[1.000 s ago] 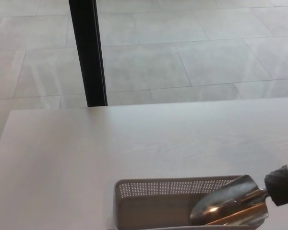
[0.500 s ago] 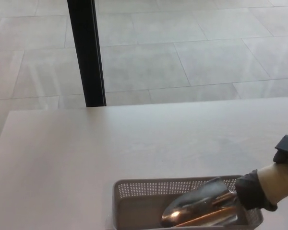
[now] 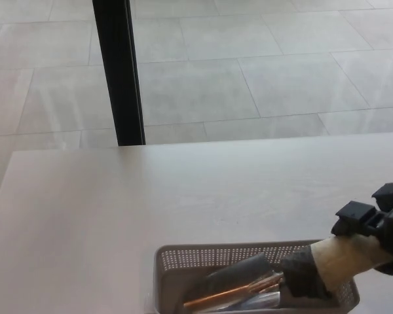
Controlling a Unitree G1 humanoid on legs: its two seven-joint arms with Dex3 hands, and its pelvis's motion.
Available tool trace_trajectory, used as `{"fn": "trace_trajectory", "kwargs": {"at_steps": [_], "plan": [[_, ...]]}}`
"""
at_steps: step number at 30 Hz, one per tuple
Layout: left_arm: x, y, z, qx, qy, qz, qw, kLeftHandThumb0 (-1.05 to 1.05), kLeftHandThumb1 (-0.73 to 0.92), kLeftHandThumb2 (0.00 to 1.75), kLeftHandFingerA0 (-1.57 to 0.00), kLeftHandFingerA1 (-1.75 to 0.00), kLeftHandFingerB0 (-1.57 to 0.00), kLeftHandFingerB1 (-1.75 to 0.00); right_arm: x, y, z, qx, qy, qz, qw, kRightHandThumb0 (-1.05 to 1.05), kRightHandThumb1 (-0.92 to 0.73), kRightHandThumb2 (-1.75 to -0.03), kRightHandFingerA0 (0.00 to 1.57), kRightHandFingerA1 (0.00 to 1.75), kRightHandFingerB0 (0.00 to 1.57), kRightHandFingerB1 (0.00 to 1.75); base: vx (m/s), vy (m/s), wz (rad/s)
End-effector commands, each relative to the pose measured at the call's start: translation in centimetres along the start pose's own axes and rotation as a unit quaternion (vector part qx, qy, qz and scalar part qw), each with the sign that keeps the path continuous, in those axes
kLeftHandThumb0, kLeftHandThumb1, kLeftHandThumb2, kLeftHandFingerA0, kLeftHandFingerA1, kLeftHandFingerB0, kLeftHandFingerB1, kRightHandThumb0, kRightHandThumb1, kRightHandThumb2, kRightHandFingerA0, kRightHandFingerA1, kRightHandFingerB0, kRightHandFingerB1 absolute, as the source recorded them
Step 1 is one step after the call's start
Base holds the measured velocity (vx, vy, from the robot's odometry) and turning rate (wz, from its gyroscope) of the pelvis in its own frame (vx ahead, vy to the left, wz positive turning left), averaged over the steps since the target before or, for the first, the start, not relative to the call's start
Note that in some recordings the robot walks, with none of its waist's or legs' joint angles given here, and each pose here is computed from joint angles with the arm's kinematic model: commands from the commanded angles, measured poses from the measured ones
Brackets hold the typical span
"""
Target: A garden tool is kept on the righthand side and a container is kept on the lefthand side on a desk infront of the robot. the robot uses its right hand to pick up the garden tool and makes a scooping motion inside the container
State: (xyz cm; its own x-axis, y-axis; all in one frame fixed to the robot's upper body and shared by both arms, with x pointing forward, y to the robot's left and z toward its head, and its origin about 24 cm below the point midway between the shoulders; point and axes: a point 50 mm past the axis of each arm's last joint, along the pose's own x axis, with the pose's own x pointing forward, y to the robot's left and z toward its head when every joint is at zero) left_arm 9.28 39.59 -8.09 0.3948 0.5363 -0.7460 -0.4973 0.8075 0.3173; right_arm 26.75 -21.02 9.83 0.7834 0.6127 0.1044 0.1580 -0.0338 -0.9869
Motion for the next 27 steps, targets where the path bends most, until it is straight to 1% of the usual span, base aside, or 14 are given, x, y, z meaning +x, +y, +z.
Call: {"fn": "trace_trajectory", "kwargs": {"at_steps": [1, 2, 3, 4, 5, 6, 9, 11, 12, 13, 16, 20, 23, 27], "plan": [[0.0, 0.4, -0.2, 0.000, 0.009, 0.003, 1.000, -0.43, 0.70, 0.60, -0.64, -0.70, -0.44, -0.52, 0.1, 3.8, 2.2, 0.060, 0.054, 0.094, 0.992, -0.22, -0.57, -0.87, 0.90, 1.73, 0.86, 1.10, 0.00, 0.000, 0.00], [-0.1, 0.4, -0.2, -0.001, 0.008, 0.002, 1.000, -0.42, 0.71, 0.60, -0.65, -0.70, -0.44, -0.52, 0.2, 3.9, 2.3, 0.060, 0.054, 0.094, 0.992, -0.22, -0.57, -0.82, 0.90, 1.72, 0.89, 0.99, 0.00, 0.000, 0.00], [-0.1, 0.4, -0.2, -0.003, 0.008, 0.000, 1.000, -0.42, 0.71, 0.60, -0.64, -0.70, -0.43, -0.52, 0.4, 4.1, 2.6, 0.062, 0.053, 0.091, 0.993, -0.24, -0.60, -0.80, 0.91, 1.71, 0.89, 0.95, 0.00, 0.000, 0.00], [-0.1, 0.4, -0.2, -0.013, 0.008, 0.000, 1.000, -0.39, 0.70, 0.61, -0.62, -0.73, -0.43, -0.54, 0.5, 4.3, 3.1, 0.069, 0.051, 0.090, 0.992, -0.22, -0.56, -0.96, 0.89, 1.71, 0.84, 1.13, 0.00, 0.000, 0.00], [-0.1, 0.4, -0.2, -0.025, 0.006, 0.001, 1.000, -0.39, 0.70, 0.61, -0.62, -0.73, -0.43, -0.54, 0.7, 4.5, 3.5, 0.078, 0.050, 0.093, 0.991, -0.22, -0.56, -0.96, 0.89, 1.71, 0.84, 1.13, 0.00, 0.000, 0.00], [-0.1, 0.4, -0.2, -0.018, 0.006, 0.001, 1.000, -0.41, 0.70, 0.60, -0.60, -0.67, -0.40, -0.50, 0.7, 4.7, 3.8, 0.089, 0.054, 0.091, 0.990, -0.19, -0.53, -1.09, 0.88, 1.72, 0.80, 1.34, 0.00, 0.000, 0.00], [-0.1, 0.5, -0.3, -0.009, 0.008, 0.000, 1.000, -0.42, 0.71, 0.62, -0.63, -0.70, -0.43, -0.54, 0.9, 5.1, 4.5, 0.132, 0.077, 0.080, 0.985, -0.19, -0.51, -1.11, 0.88, 1.73, 0.80, 1.38, 0.00, 0.000, 0.00], [0.0, 0.4, -0.1, -0.010, 0.009, 0.002, 1.000, -0.41, 0.71, 0.61, -0.63, -0.72, -0.44, -0.54, 0.8, 5.2, 4.6, 0.144, 0.087, 0.065, 0.984, -0.14, -0.48, -1.14, 0.95, 1.70, 0.85, 1.38, 0.00, 0.000, 0.00], [0.0, 0.4, 0.1, -0.005, 0.011, 0.004, 1.000, -0.42, 0.70, 0.60, -0.67, -0.74, -0.46, -0.54, 0.9, 5.2, 4.6, 0.159, 0.101, 0.062, 0.980, -0.17, -0.49, -1.12, 0.90, 1.72, 0.82, 1.28, 0.00, 0.000, 0.00], [0.0, 0.5, 0.1, 0.010, 0.007, -0.002, 1.000, -0.43, 0.71, 0.61, -0.60, -0.68, -0.43, -0.52, 0.5, 5.3, 4.3, 0.195, 0.128, 0.039, 0.972, -0.14, -0.52, -1.08, 0.88, 1.75, 0.78, 1.40, 0.00, 0.000, 0.00], [0.0, 0.4, 0.2, -0.003, 0.002, -0.002, 1.000, -0.41, 0.71, 0.61, -0.63, -0.71, -0.44, -0.53, -0.1, 4.9, 3.3, 0.241, 0.170, -0.005, 0.956, -0.15, -0.52, -1.10, 0.91, 1.75, 0.81, 1.36, 0.00, 0.000, 0.00], [0.0, 0.4, 0.1, -0.009, 0.002, 0.003, 1.000, -0.39, 0.73, 0.62, -0.61, -0.69, -0.42, -0.52, -0.9, 4.1, 1.9, 0.278, 0.208, -0.060, 0.936, -0.15, -0.54, -1.13, 0.89, 1.75, 0.70, 1.65, 0.00, 0.000, 0.00], [0.0, 0.4, 0.0, -0.005, 0.002, 0.001, 1.000, -0.40, 0.72, 0.61, -0.64, -0.68, -0.42, -0.52, -1.7, 3.3, 0.5, 0.315, 0.240, -0.096, 0.913, -0.15, -0.55, -1.19, 0.89, 1.75, 0.73, 1.59, 0.00, 0.000, 0.00], [0.0, 0.3, 0.1, -0.002, 0.002, -0.003, 1.000, -0.39, 0.72, 0.61, -0.64, -0.71, -0.44, -0.53, -2.7, 1.9, -1.5, 0.324, 0.266, -0.121, 0.900, -0.15, -0.54, -1.27, 0.85, 1.75, 0.65, 1.63, 0.00, 0.000, 0.00]]}}
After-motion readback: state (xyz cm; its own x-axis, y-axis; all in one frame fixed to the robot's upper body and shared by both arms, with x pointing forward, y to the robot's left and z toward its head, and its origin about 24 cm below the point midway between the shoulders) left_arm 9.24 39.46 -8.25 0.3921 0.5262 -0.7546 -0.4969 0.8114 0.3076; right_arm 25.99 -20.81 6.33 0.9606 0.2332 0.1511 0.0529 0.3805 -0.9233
